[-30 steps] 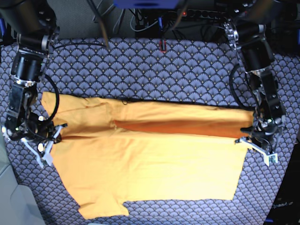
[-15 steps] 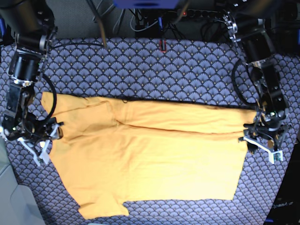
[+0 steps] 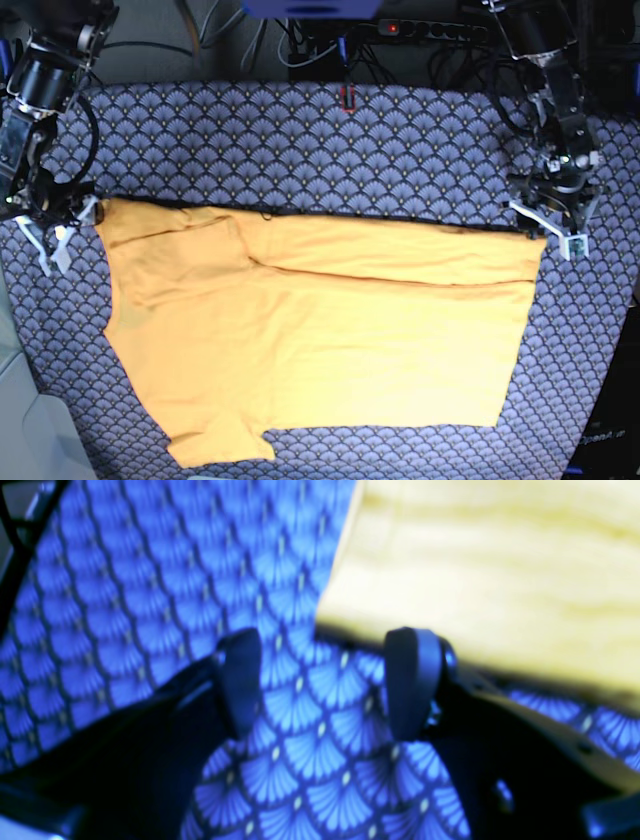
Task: Fold the T-shirt properly
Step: 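Open both grippers and raise them off the folded edge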
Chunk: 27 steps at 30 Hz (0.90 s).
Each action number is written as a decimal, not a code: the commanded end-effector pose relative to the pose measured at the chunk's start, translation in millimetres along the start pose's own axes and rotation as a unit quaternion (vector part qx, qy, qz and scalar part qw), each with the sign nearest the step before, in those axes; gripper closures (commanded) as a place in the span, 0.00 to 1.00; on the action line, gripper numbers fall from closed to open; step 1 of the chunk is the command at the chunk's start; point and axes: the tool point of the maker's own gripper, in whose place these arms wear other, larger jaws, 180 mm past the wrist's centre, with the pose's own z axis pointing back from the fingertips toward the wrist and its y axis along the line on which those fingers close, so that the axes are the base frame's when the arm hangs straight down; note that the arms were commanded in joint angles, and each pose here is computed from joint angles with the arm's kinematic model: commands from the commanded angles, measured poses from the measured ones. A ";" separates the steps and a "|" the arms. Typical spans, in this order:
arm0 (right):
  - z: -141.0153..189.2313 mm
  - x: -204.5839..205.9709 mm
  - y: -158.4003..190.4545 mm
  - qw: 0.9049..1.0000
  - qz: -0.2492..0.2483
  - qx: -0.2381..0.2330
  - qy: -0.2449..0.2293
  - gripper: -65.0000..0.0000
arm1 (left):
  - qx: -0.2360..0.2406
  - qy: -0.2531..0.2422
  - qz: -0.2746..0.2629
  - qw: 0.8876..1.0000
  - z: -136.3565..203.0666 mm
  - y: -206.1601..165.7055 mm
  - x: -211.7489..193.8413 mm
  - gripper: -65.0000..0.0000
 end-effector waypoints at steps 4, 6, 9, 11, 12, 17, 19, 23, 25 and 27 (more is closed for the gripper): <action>3.4 6.7 -2.0 1.000 -0.003 -0.002 -0.019 0.45 | 0.039 -0.041 0.021 0.998 5.2 34.5 24.2 0.42; 1.1 3.8 4.5 1.000 -0.003 0.003 -0.017 0.45 | 0.042 -0.040 0.023 0.998 5.7 36.7 23.2 0.42; -1.2 4.2 10.1 1.000 -0.006 0.009 -0.017 0.45 | 0.050 -0.034 0.025 0.998 8.2 44.1 15.8 0.42; -1.7 4.1 11.4 1.000 -0.006 0.010 -0.015 0.45 | 0.051 -0.032 0.024 0.998 9.0 45.5 14.1 0.42; -2.2 4.3 13.0 1.000 -0.007 0.012 -0.016 0.45 | 0.051 -0.032 0.024 0.998 9.0 45.5 14.1 0.42; -5.0 4.8 20.2 1.000 -0.011 0.020 -0.018 0.46 | 0.051 -0.032 0.024 0.998 9.2 45.6 13.3 0.42; -5.0 4.8 20.2 1.000 -0.011 0.020 -0.018 0.50 | 0.051 -0.032 0.024 0.998 9.2 45.6 13.3 0.42; -4.8 6.4 19.9 1.000 -0.011 0.020 -0.019 0.81 | 0.051 -0.032 0.025 0.998 8.8 45.5 13.5 0.42; -4.0 11.8 19.1 0.999 -0.011 0.019 -0.024 0.97 | 0.051 -0.031 0.026 0.998 7.8 45.1 14.0 0.42; -3.2 13.4 17.5 0.999 -0.010 0.017 -0.026 1.00 | 0.050 -0.032 0.027 0.998 6.8 44.9 14.1 0.42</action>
